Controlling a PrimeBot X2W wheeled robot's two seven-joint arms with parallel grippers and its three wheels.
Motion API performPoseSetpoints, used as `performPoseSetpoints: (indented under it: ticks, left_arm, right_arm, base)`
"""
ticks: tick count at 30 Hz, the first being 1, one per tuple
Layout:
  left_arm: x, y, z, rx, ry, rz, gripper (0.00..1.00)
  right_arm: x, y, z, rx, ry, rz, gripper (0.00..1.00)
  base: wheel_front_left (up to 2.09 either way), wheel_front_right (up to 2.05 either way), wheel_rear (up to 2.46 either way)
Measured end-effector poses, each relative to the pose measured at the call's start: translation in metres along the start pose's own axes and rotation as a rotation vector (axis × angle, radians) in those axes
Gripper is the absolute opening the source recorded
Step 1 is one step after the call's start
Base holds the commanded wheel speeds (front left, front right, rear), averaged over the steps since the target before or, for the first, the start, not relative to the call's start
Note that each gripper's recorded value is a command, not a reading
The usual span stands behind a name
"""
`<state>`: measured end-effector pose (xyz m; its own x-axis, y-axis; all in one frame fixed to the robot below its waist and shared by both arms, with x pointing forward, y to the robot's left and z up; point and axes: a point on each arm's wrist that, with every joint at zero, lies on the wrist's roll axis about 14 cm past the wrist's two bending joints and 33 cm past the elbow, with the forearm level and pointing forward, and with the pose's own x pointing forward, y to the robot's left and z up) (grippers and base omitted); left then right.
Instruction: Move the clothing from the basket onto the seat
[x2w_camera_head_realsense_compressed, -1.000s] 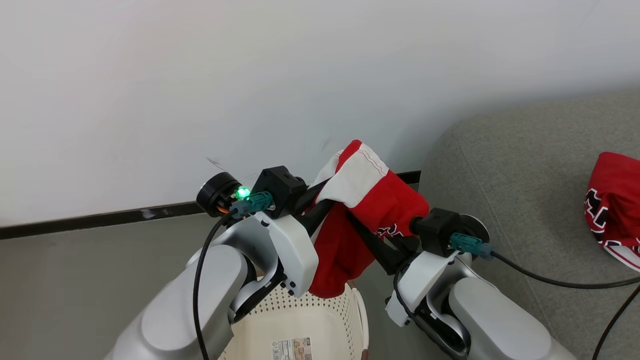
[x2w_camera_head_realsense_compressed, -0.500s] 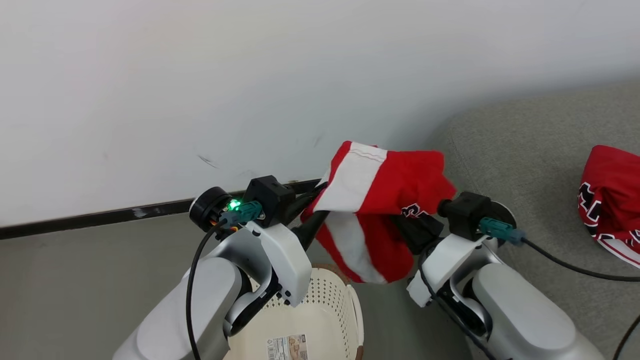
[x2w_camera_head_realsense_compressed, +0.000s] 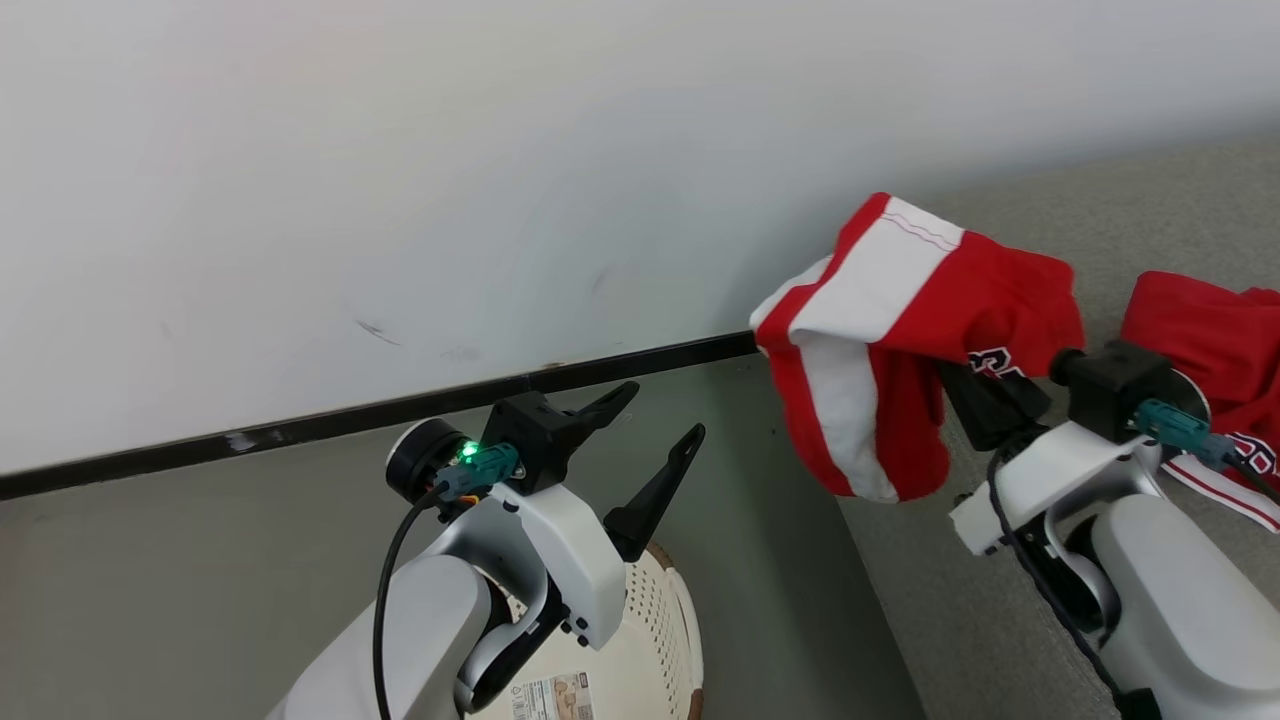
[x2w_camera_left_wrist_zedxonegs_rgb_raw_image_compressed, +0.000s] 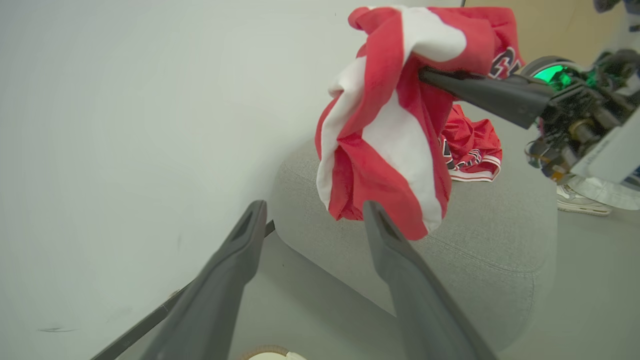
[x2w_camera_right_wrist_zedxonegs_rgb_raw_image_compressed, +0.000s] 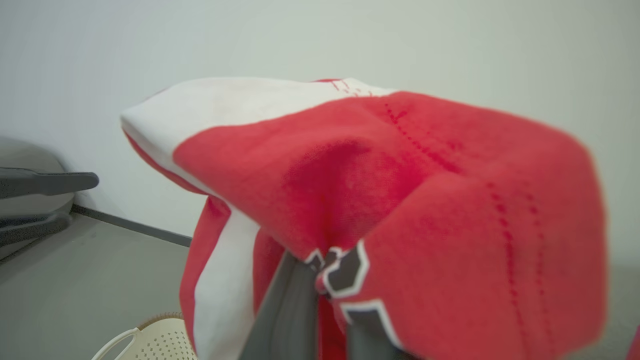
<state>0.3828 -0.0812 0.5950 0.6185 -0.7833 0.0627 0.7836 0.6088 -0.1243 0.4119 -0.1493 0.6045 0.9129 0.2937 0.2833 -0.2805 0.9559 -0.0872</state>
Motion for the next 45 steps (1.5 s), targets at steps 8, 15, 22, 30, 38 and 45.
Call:
performPoseSetpoints:
  ticks: [8, 15, 22, 30, 38, 45]
  left_arm:
    - [0.009, -0.028, -0.006, -0.023, -0.009, -0.077, 1.0]
    - [0.016, -0.054, -0.014, -0.046, 0.003, -0.155, 1.0]
    - [0.023, -0.083, -0.016, -0.064, -0.005, -0.239, 1.0]
    - [0.026, -0.108, -0.023, -0.088, -0.004, -0.307, 1.0]
    - [0.03, -0.112, -0.027, -0.102, -0.003, -0.302, 1.0]
    - [0.032, -0.103, -0.034, -0.101, 0.006, -0.274, 1.0]
  right_arm:
    - [-0.045, -0.06, -0.002, -0.071, 0.033, -0.172, 0.0]
    - [-0.096, -0.093, -0.011, -0.087, 0.087, -0.313, 0.0]
    - [-0.139, -0.113, -0.01, -0.103, 0.108, -0.426, 0.0]
    - [-0.169, -0.114, -0.01, -0.111, 0.13, -0.476, 0.0]
    - [-0.169, -0.103, -0.008, -0.098, 0.125, -0.454, 0.0]
    - [-0.139, -0.124, 0.017, -0.125, 0.069, -0.44, 0.0]
  base:
    - [0.0, 0.0, 0.0]
    - [0.0, 0.0, 0.0]
    - [0.0, 0.0, 0.0]
    - [0.0, 0.0, 0.0]
    - [0.0, 0.0, 0.0]
    - [0.0, 0.0, 0.0]
